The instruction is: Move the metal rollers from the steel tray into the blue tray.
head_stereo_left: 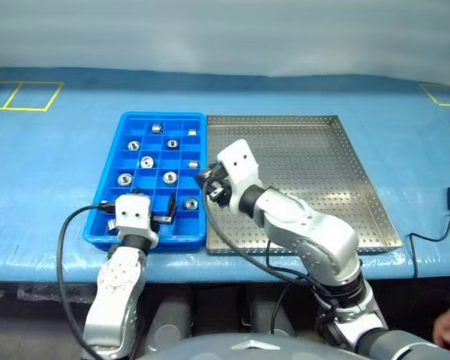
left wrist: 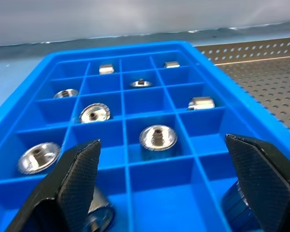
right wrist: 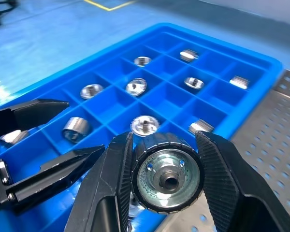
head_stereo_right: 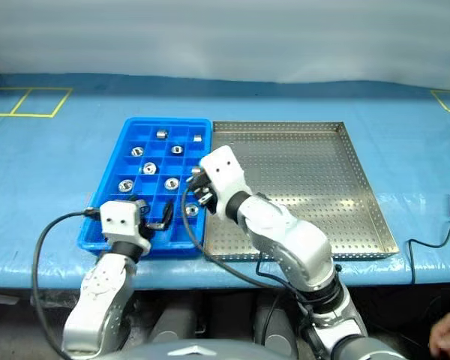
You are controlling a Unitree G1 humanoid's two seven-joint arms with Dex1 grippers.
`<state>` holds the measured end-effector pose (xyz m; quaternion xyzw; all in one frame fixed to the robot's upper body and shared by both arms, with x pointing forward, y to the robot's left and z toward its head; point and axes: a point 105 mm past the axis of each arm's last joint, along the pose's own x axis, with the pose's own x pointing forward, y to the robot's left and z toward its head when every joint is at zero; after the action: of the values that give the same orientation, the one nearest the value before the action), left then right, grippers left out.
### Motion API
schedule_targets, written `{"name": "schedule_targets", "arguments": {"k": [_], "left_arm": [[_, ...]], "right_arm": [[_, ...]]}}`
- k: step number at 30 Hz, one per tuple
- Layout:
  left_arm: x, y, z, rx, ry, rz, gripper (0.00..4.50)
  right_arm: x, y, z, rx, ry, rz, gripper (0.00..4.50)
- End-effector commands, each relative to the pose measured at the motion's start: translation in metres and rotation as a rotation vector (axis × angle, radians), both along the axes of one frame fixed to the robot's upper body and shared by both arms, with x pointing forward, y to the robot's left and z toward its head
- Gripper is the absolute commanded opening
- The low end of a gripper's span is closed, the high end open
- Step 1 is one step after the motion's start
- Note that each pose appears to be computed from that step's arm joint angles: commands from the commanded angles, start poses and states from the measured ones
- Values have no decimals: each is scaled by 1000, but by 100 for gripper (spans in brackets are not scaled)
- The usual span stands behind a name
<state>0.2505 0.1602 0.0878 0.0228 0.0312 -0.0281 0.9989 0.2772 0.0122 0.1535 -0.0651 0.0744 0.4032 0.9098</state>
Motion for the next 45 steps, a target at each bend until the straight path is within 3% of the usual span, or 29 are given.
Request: {"name": "schedule_targets", "arguments": {"k": [1,10,20,27,45], "left_arm": [[-13,4,16,-36,-54,2,450],[-32,9,13,-41,-22,37,450],[-39,12,13,-36,-10,74,450],[-39,13,12,-44,-10,78,450],[-33,6,11,-47,-10,41,450]], "right_arm": [[-10,21,3,44,-68,132,169],[-14,44,-16,112,3,236,169],[-19,37,-60,44,151,242,169],[-21,30,-59,41,162,248,401],[-13,25,-52,58,138,198,401]]}}
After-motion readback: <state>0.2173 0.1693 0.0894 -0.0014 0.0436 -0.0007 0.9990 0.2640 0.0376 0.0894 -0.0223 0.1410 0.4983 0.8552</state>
